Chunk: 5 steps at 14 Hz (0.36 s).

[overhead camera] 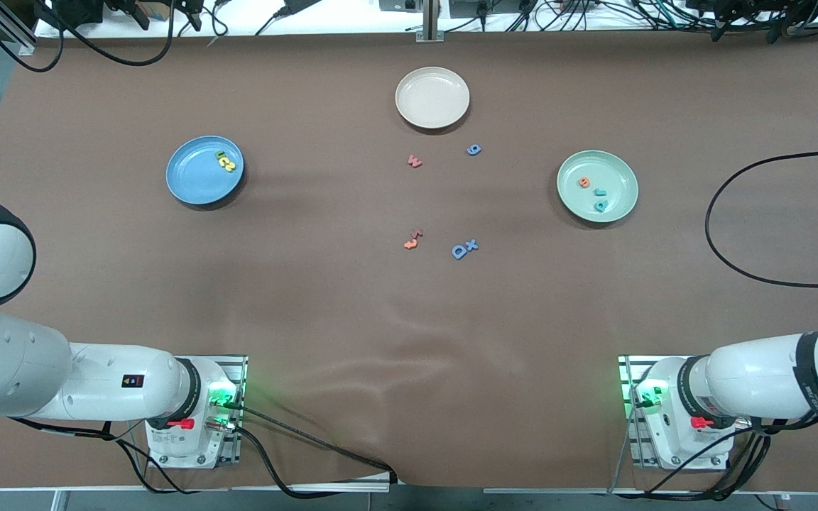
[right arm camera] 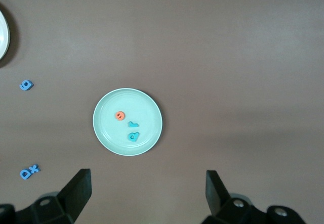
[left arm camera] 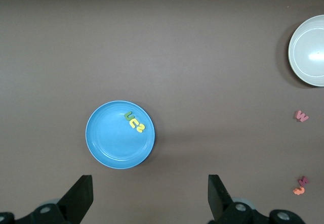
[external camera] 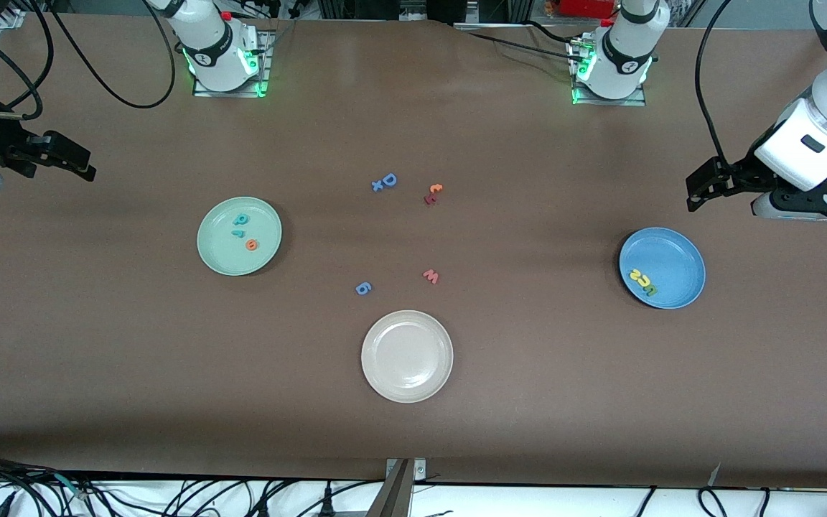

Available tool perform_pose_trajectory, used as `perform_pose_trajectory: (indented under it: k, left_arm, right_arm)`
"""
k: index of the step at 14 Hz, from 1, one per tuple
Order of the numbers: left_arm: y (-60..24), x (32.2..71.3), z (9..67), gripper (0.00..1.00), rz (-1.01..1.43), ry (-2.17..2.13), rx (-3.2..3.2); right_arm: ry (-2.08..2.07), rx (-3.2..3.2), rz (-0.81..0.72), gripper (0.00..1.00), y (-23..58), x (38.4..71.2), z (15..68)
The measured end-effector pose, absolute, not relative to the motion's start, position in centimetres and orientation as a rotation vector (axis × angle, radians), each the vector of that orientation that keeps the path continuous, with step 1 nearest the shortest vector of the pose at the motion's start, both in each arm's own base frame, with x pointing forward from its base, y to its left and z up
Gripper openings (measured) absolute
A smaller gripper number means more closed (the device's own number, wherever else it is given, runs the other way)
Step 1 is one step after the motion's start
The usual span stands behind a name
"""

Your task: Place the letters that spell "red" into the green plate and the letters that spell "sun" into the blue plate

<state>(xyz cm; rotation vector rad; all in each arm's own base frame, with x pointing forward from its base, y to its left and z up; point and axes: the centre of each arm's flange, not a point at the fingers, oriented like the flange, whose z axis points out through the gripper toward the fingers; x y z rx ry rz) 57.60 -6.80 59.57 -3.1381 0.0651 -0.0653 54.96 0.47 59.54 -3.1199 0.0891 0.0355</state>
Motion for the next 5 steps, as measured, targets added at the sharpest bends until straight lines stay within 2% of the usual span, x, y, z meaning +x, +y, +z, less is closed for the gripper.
perform_pose_trajectory:
  k: [5]
  left_arm:
    - [-6.88,57.52,59.51,1.0,-0.055,0.068,-3.138]
  right_arm:
    - [0.086,-3.12,0.034,1.0,0.47,54.96,59.62]
